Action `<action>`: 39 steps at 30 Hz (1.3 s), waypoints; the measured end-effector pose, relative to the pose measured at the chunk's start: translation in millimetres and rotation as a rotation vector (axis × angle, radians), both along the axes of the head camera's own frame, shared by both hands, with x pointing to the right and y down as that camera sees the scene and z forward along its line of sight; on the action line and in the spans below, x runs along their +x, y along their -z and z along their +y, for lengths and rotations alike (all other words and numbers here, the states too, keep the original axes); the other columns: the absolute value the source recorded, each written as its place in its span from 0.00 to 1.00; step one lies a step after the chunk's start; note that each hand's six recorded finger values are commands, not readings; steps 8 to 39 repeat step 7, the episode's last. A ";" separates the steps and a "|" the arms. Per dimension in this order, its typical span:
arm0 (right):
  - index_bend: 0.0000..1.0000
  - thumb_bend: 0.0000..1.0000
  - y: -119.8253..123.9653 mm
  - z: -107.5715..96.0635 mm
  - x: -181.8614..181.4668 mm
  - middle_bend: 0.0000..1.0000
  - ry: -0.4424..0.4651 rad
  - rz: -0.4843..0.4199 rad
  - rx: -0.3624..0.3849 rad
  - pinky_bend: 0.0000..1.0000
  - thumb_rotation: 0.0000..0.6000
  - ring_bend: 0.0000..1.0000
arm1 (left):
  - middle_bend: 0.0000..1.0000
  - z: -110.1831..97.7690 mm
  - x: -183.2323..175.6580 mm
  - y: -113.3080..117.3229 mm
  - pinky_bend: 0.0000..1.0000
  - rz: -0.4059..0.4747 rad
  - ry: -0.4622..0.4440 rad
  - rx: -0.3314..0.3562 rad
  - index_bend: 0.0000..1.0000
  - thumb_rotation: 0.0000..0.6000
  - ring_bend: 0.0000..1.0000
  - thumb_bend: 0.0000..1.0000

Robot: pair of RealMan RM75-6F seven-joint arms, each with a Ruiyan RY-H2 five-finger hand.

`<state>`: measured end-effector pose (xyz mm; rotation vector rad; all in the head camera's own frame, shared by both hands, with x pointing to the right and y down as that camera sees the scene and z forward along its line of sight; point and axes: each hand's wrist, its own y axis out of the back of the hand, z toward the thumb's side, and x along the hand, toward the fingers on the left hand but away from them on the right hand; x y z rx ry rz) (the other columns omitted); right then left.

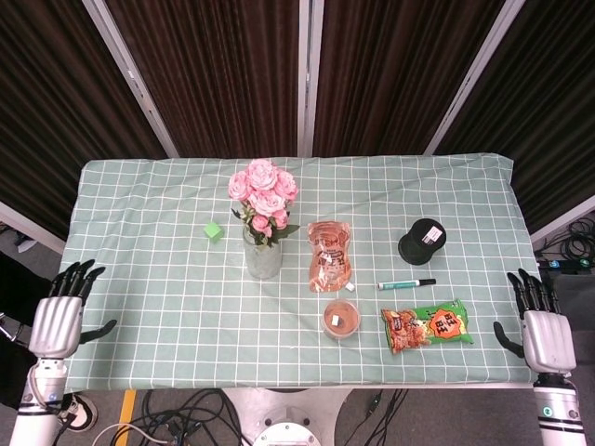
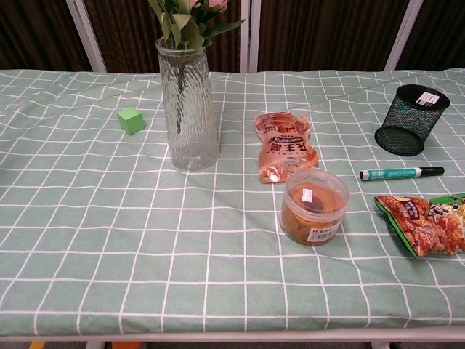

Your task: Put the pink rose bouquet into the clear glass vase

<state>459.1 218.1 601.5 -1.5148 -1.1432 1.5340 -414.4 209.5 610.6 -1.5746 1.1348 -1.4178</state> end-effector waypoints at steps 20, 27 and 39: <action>0.00 0.25 -0.7 -1.1 -3.6 0.00 0.017 0.003 -0.004 0.00 1.00 0.00 | 0.08 12.1 -5.0 3.0 0.15 0.030 0.024 -0.009 0.16 1.00 0.06 0.00; 0.00 0.25 -0.7 -1.1 -3.6 0.00 0.017 0.003 -0.004 0.00 1.00 0.00 | 0.08 12.1 -5.0 3.0 0.15 0.030 0.024 -0.009 0.16 1.00 0.06 0.00; 0.00 0.25 -0.7 -1.1 -3.6 0.00 0.017 0.003 -0.004 0.00 1.00 0.00 | 0.08 12.1 -5.0 3.0 0.15 0.030 0.024 -0.009 0.16 1.00 0.06 0.00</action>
